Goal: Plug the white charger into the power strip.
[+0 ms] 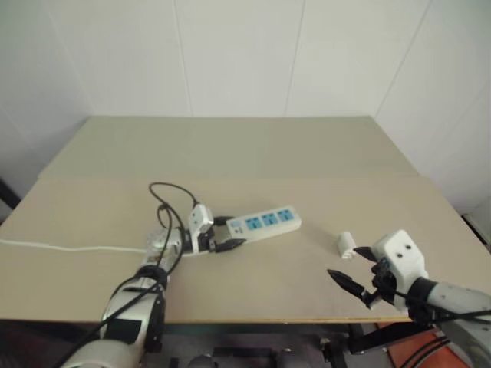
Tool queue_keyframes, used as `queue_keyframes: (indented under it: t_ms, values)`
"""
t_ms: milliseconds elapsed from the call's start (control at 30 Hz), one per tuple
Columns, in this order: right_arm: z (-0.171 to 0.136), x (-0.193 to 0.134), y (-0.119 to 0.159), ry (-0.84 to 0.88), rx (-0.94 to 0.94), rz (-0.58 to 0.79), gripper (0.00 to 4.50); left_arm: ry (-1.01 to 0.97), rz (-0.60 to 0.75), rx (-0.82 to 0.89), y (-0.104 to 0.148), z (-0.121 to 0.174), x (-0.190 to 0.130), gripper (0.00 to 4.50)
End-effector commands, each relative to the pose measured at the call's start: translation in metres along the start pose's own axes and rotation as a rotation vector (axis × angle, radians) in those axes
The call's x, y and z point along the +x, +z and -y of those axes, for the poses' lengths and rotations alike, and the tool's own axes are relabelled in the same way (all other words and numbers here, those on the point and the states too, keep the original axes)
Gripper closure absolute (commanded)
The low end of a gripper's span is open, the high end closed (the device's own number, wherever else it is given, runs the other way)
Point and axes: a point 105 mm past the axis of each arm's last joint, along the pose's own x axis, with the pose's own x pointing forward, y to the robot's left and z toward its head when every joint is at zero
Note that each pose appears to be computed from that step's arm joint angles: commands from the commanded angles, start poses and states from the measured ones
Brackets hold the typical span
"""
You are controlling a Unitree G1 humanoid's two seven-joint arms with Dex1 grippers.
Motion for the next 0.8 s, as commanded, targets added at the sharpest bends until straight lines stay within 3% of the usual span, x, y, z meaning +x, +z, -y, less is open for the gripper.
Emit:
queue_keyframes:
  t_ms: [33, 233, 367, 667, 800]
  values:
    - [0.001, -0.002, 0.008, -0.017, -0.031, 0.021, 0.0, -0.024, -0.031, -0.024, -0.007, 0.004, 0.0, 1.24]
    - [0.013, -0.001, 0.013, -0.065, -0.052, -0.021, 0.0, -0.098, -0.049, -0.005, -0.005, 0.009, -0.001, 1.24]
    - [0.029, 0.003, 0.03, -0.047, -0.058, -0.109, 0.0, -0.155, -0.047, 0.012, -0.001, 0.013, -0.004, 1.24]
    - [0.078, 0.029, 0.072, -0.003, 0.227, -0.332, 0.0, -0.284, -0.058, 0.066, 0.008, 0.019, -0.01, 1.24]
    - [0.095, 0.039, 0.066, -0.015, 0.328, -0.464, 0.0, -0.342, -0.068, 0.077, 0.009, 0.023, -0.014, 1.24]
